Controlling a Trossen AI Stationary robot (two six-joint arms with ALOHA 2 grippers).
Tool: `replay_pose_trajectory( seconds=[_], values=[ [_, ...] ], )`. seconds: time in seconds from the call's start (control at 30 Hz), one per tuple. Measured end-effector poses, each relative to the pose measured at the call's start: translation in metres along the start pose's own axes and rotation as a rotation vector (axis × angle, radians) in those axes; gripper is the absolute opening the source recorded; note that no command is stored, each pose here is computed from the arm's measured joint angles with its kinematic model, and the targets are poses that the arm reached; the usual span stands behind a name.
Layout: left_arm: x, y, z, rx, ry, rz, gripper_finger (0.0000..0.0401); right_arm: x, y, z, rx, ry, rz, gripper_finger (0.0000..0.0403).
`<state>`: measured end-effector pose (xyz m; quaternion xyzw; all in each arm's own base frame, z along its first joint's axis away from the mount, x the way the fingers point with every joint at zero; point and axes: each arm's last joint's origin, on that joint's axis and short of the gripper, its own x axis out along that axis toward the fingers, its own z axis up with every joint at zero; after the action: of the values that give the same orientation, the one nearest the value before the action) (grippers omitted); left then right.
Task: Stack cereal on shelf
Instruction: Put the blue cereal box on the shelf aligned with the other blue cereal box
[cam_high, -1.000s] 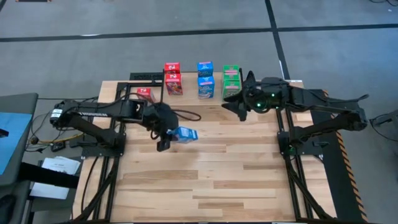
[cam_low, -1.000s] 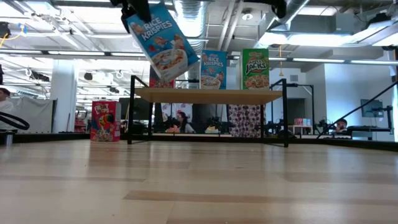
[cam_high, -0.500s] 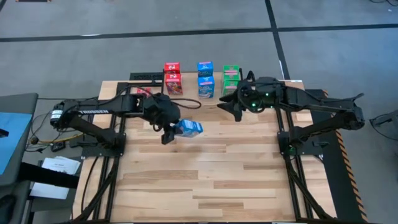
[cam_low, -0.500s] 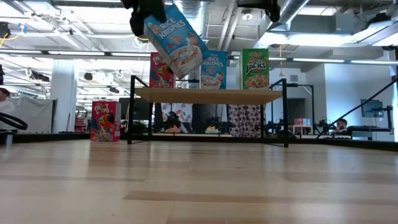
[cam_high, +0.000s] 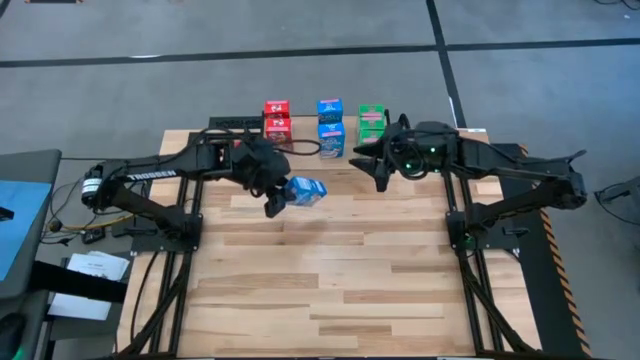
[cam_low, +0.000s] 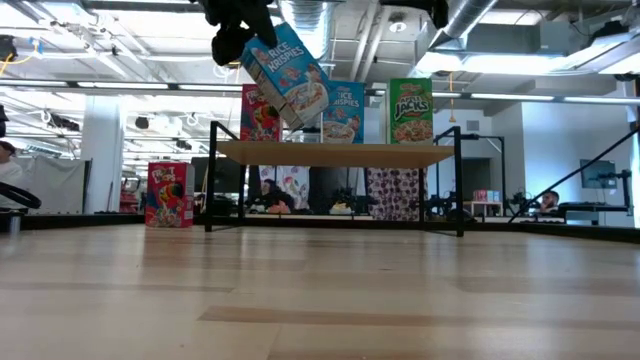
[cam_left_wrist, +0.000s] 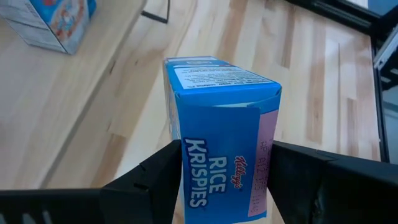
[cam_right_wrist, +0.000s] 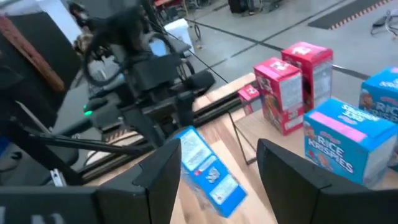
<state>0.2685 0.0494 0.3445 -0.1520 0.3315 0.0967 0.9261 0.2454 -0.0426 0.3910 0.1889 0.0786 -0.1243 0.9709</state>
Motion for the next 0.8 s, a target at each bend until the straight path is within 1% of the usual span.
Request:
replay_pose_trajectory(
  seconds=[0.2, 0.37, 0.5, 0.67, 0.8],
  values=[
    [0.0, 0.002, 0.004, 0.011, -0.036, 0.001, 0.019, 0.0, 0.0, 0.0, -0.082, 0.002, 0.003, 0.0235],
    [-0.001, 0.001, 0.008, 0.081, -0.08, -0.01, 0.019, 0.003, 0.002, -0.003, -0.249, 0.029, 0.085, 0.0235],
    [-0.001, -0.001, 0.012, 0.131, -0.12, -0.055, 0.019, 0.007, 0.005, 0.001, -0.345, -0.017, 0.118, 0.0235],
    [-0.002, -0.004, 0.017, 0.184, -0.168, -0.104, 0.019, 0.015, 0.007, 0.004, -0.356, -0.075, 0.166, 0.0235],
    [-0.003, -0.004, 0.02, 0.231, -0.195, -0.103, 0.019, 0.016, 0.009, 0.007, -0.358, -0.118, 0.182, 0.0235]
  ],
)
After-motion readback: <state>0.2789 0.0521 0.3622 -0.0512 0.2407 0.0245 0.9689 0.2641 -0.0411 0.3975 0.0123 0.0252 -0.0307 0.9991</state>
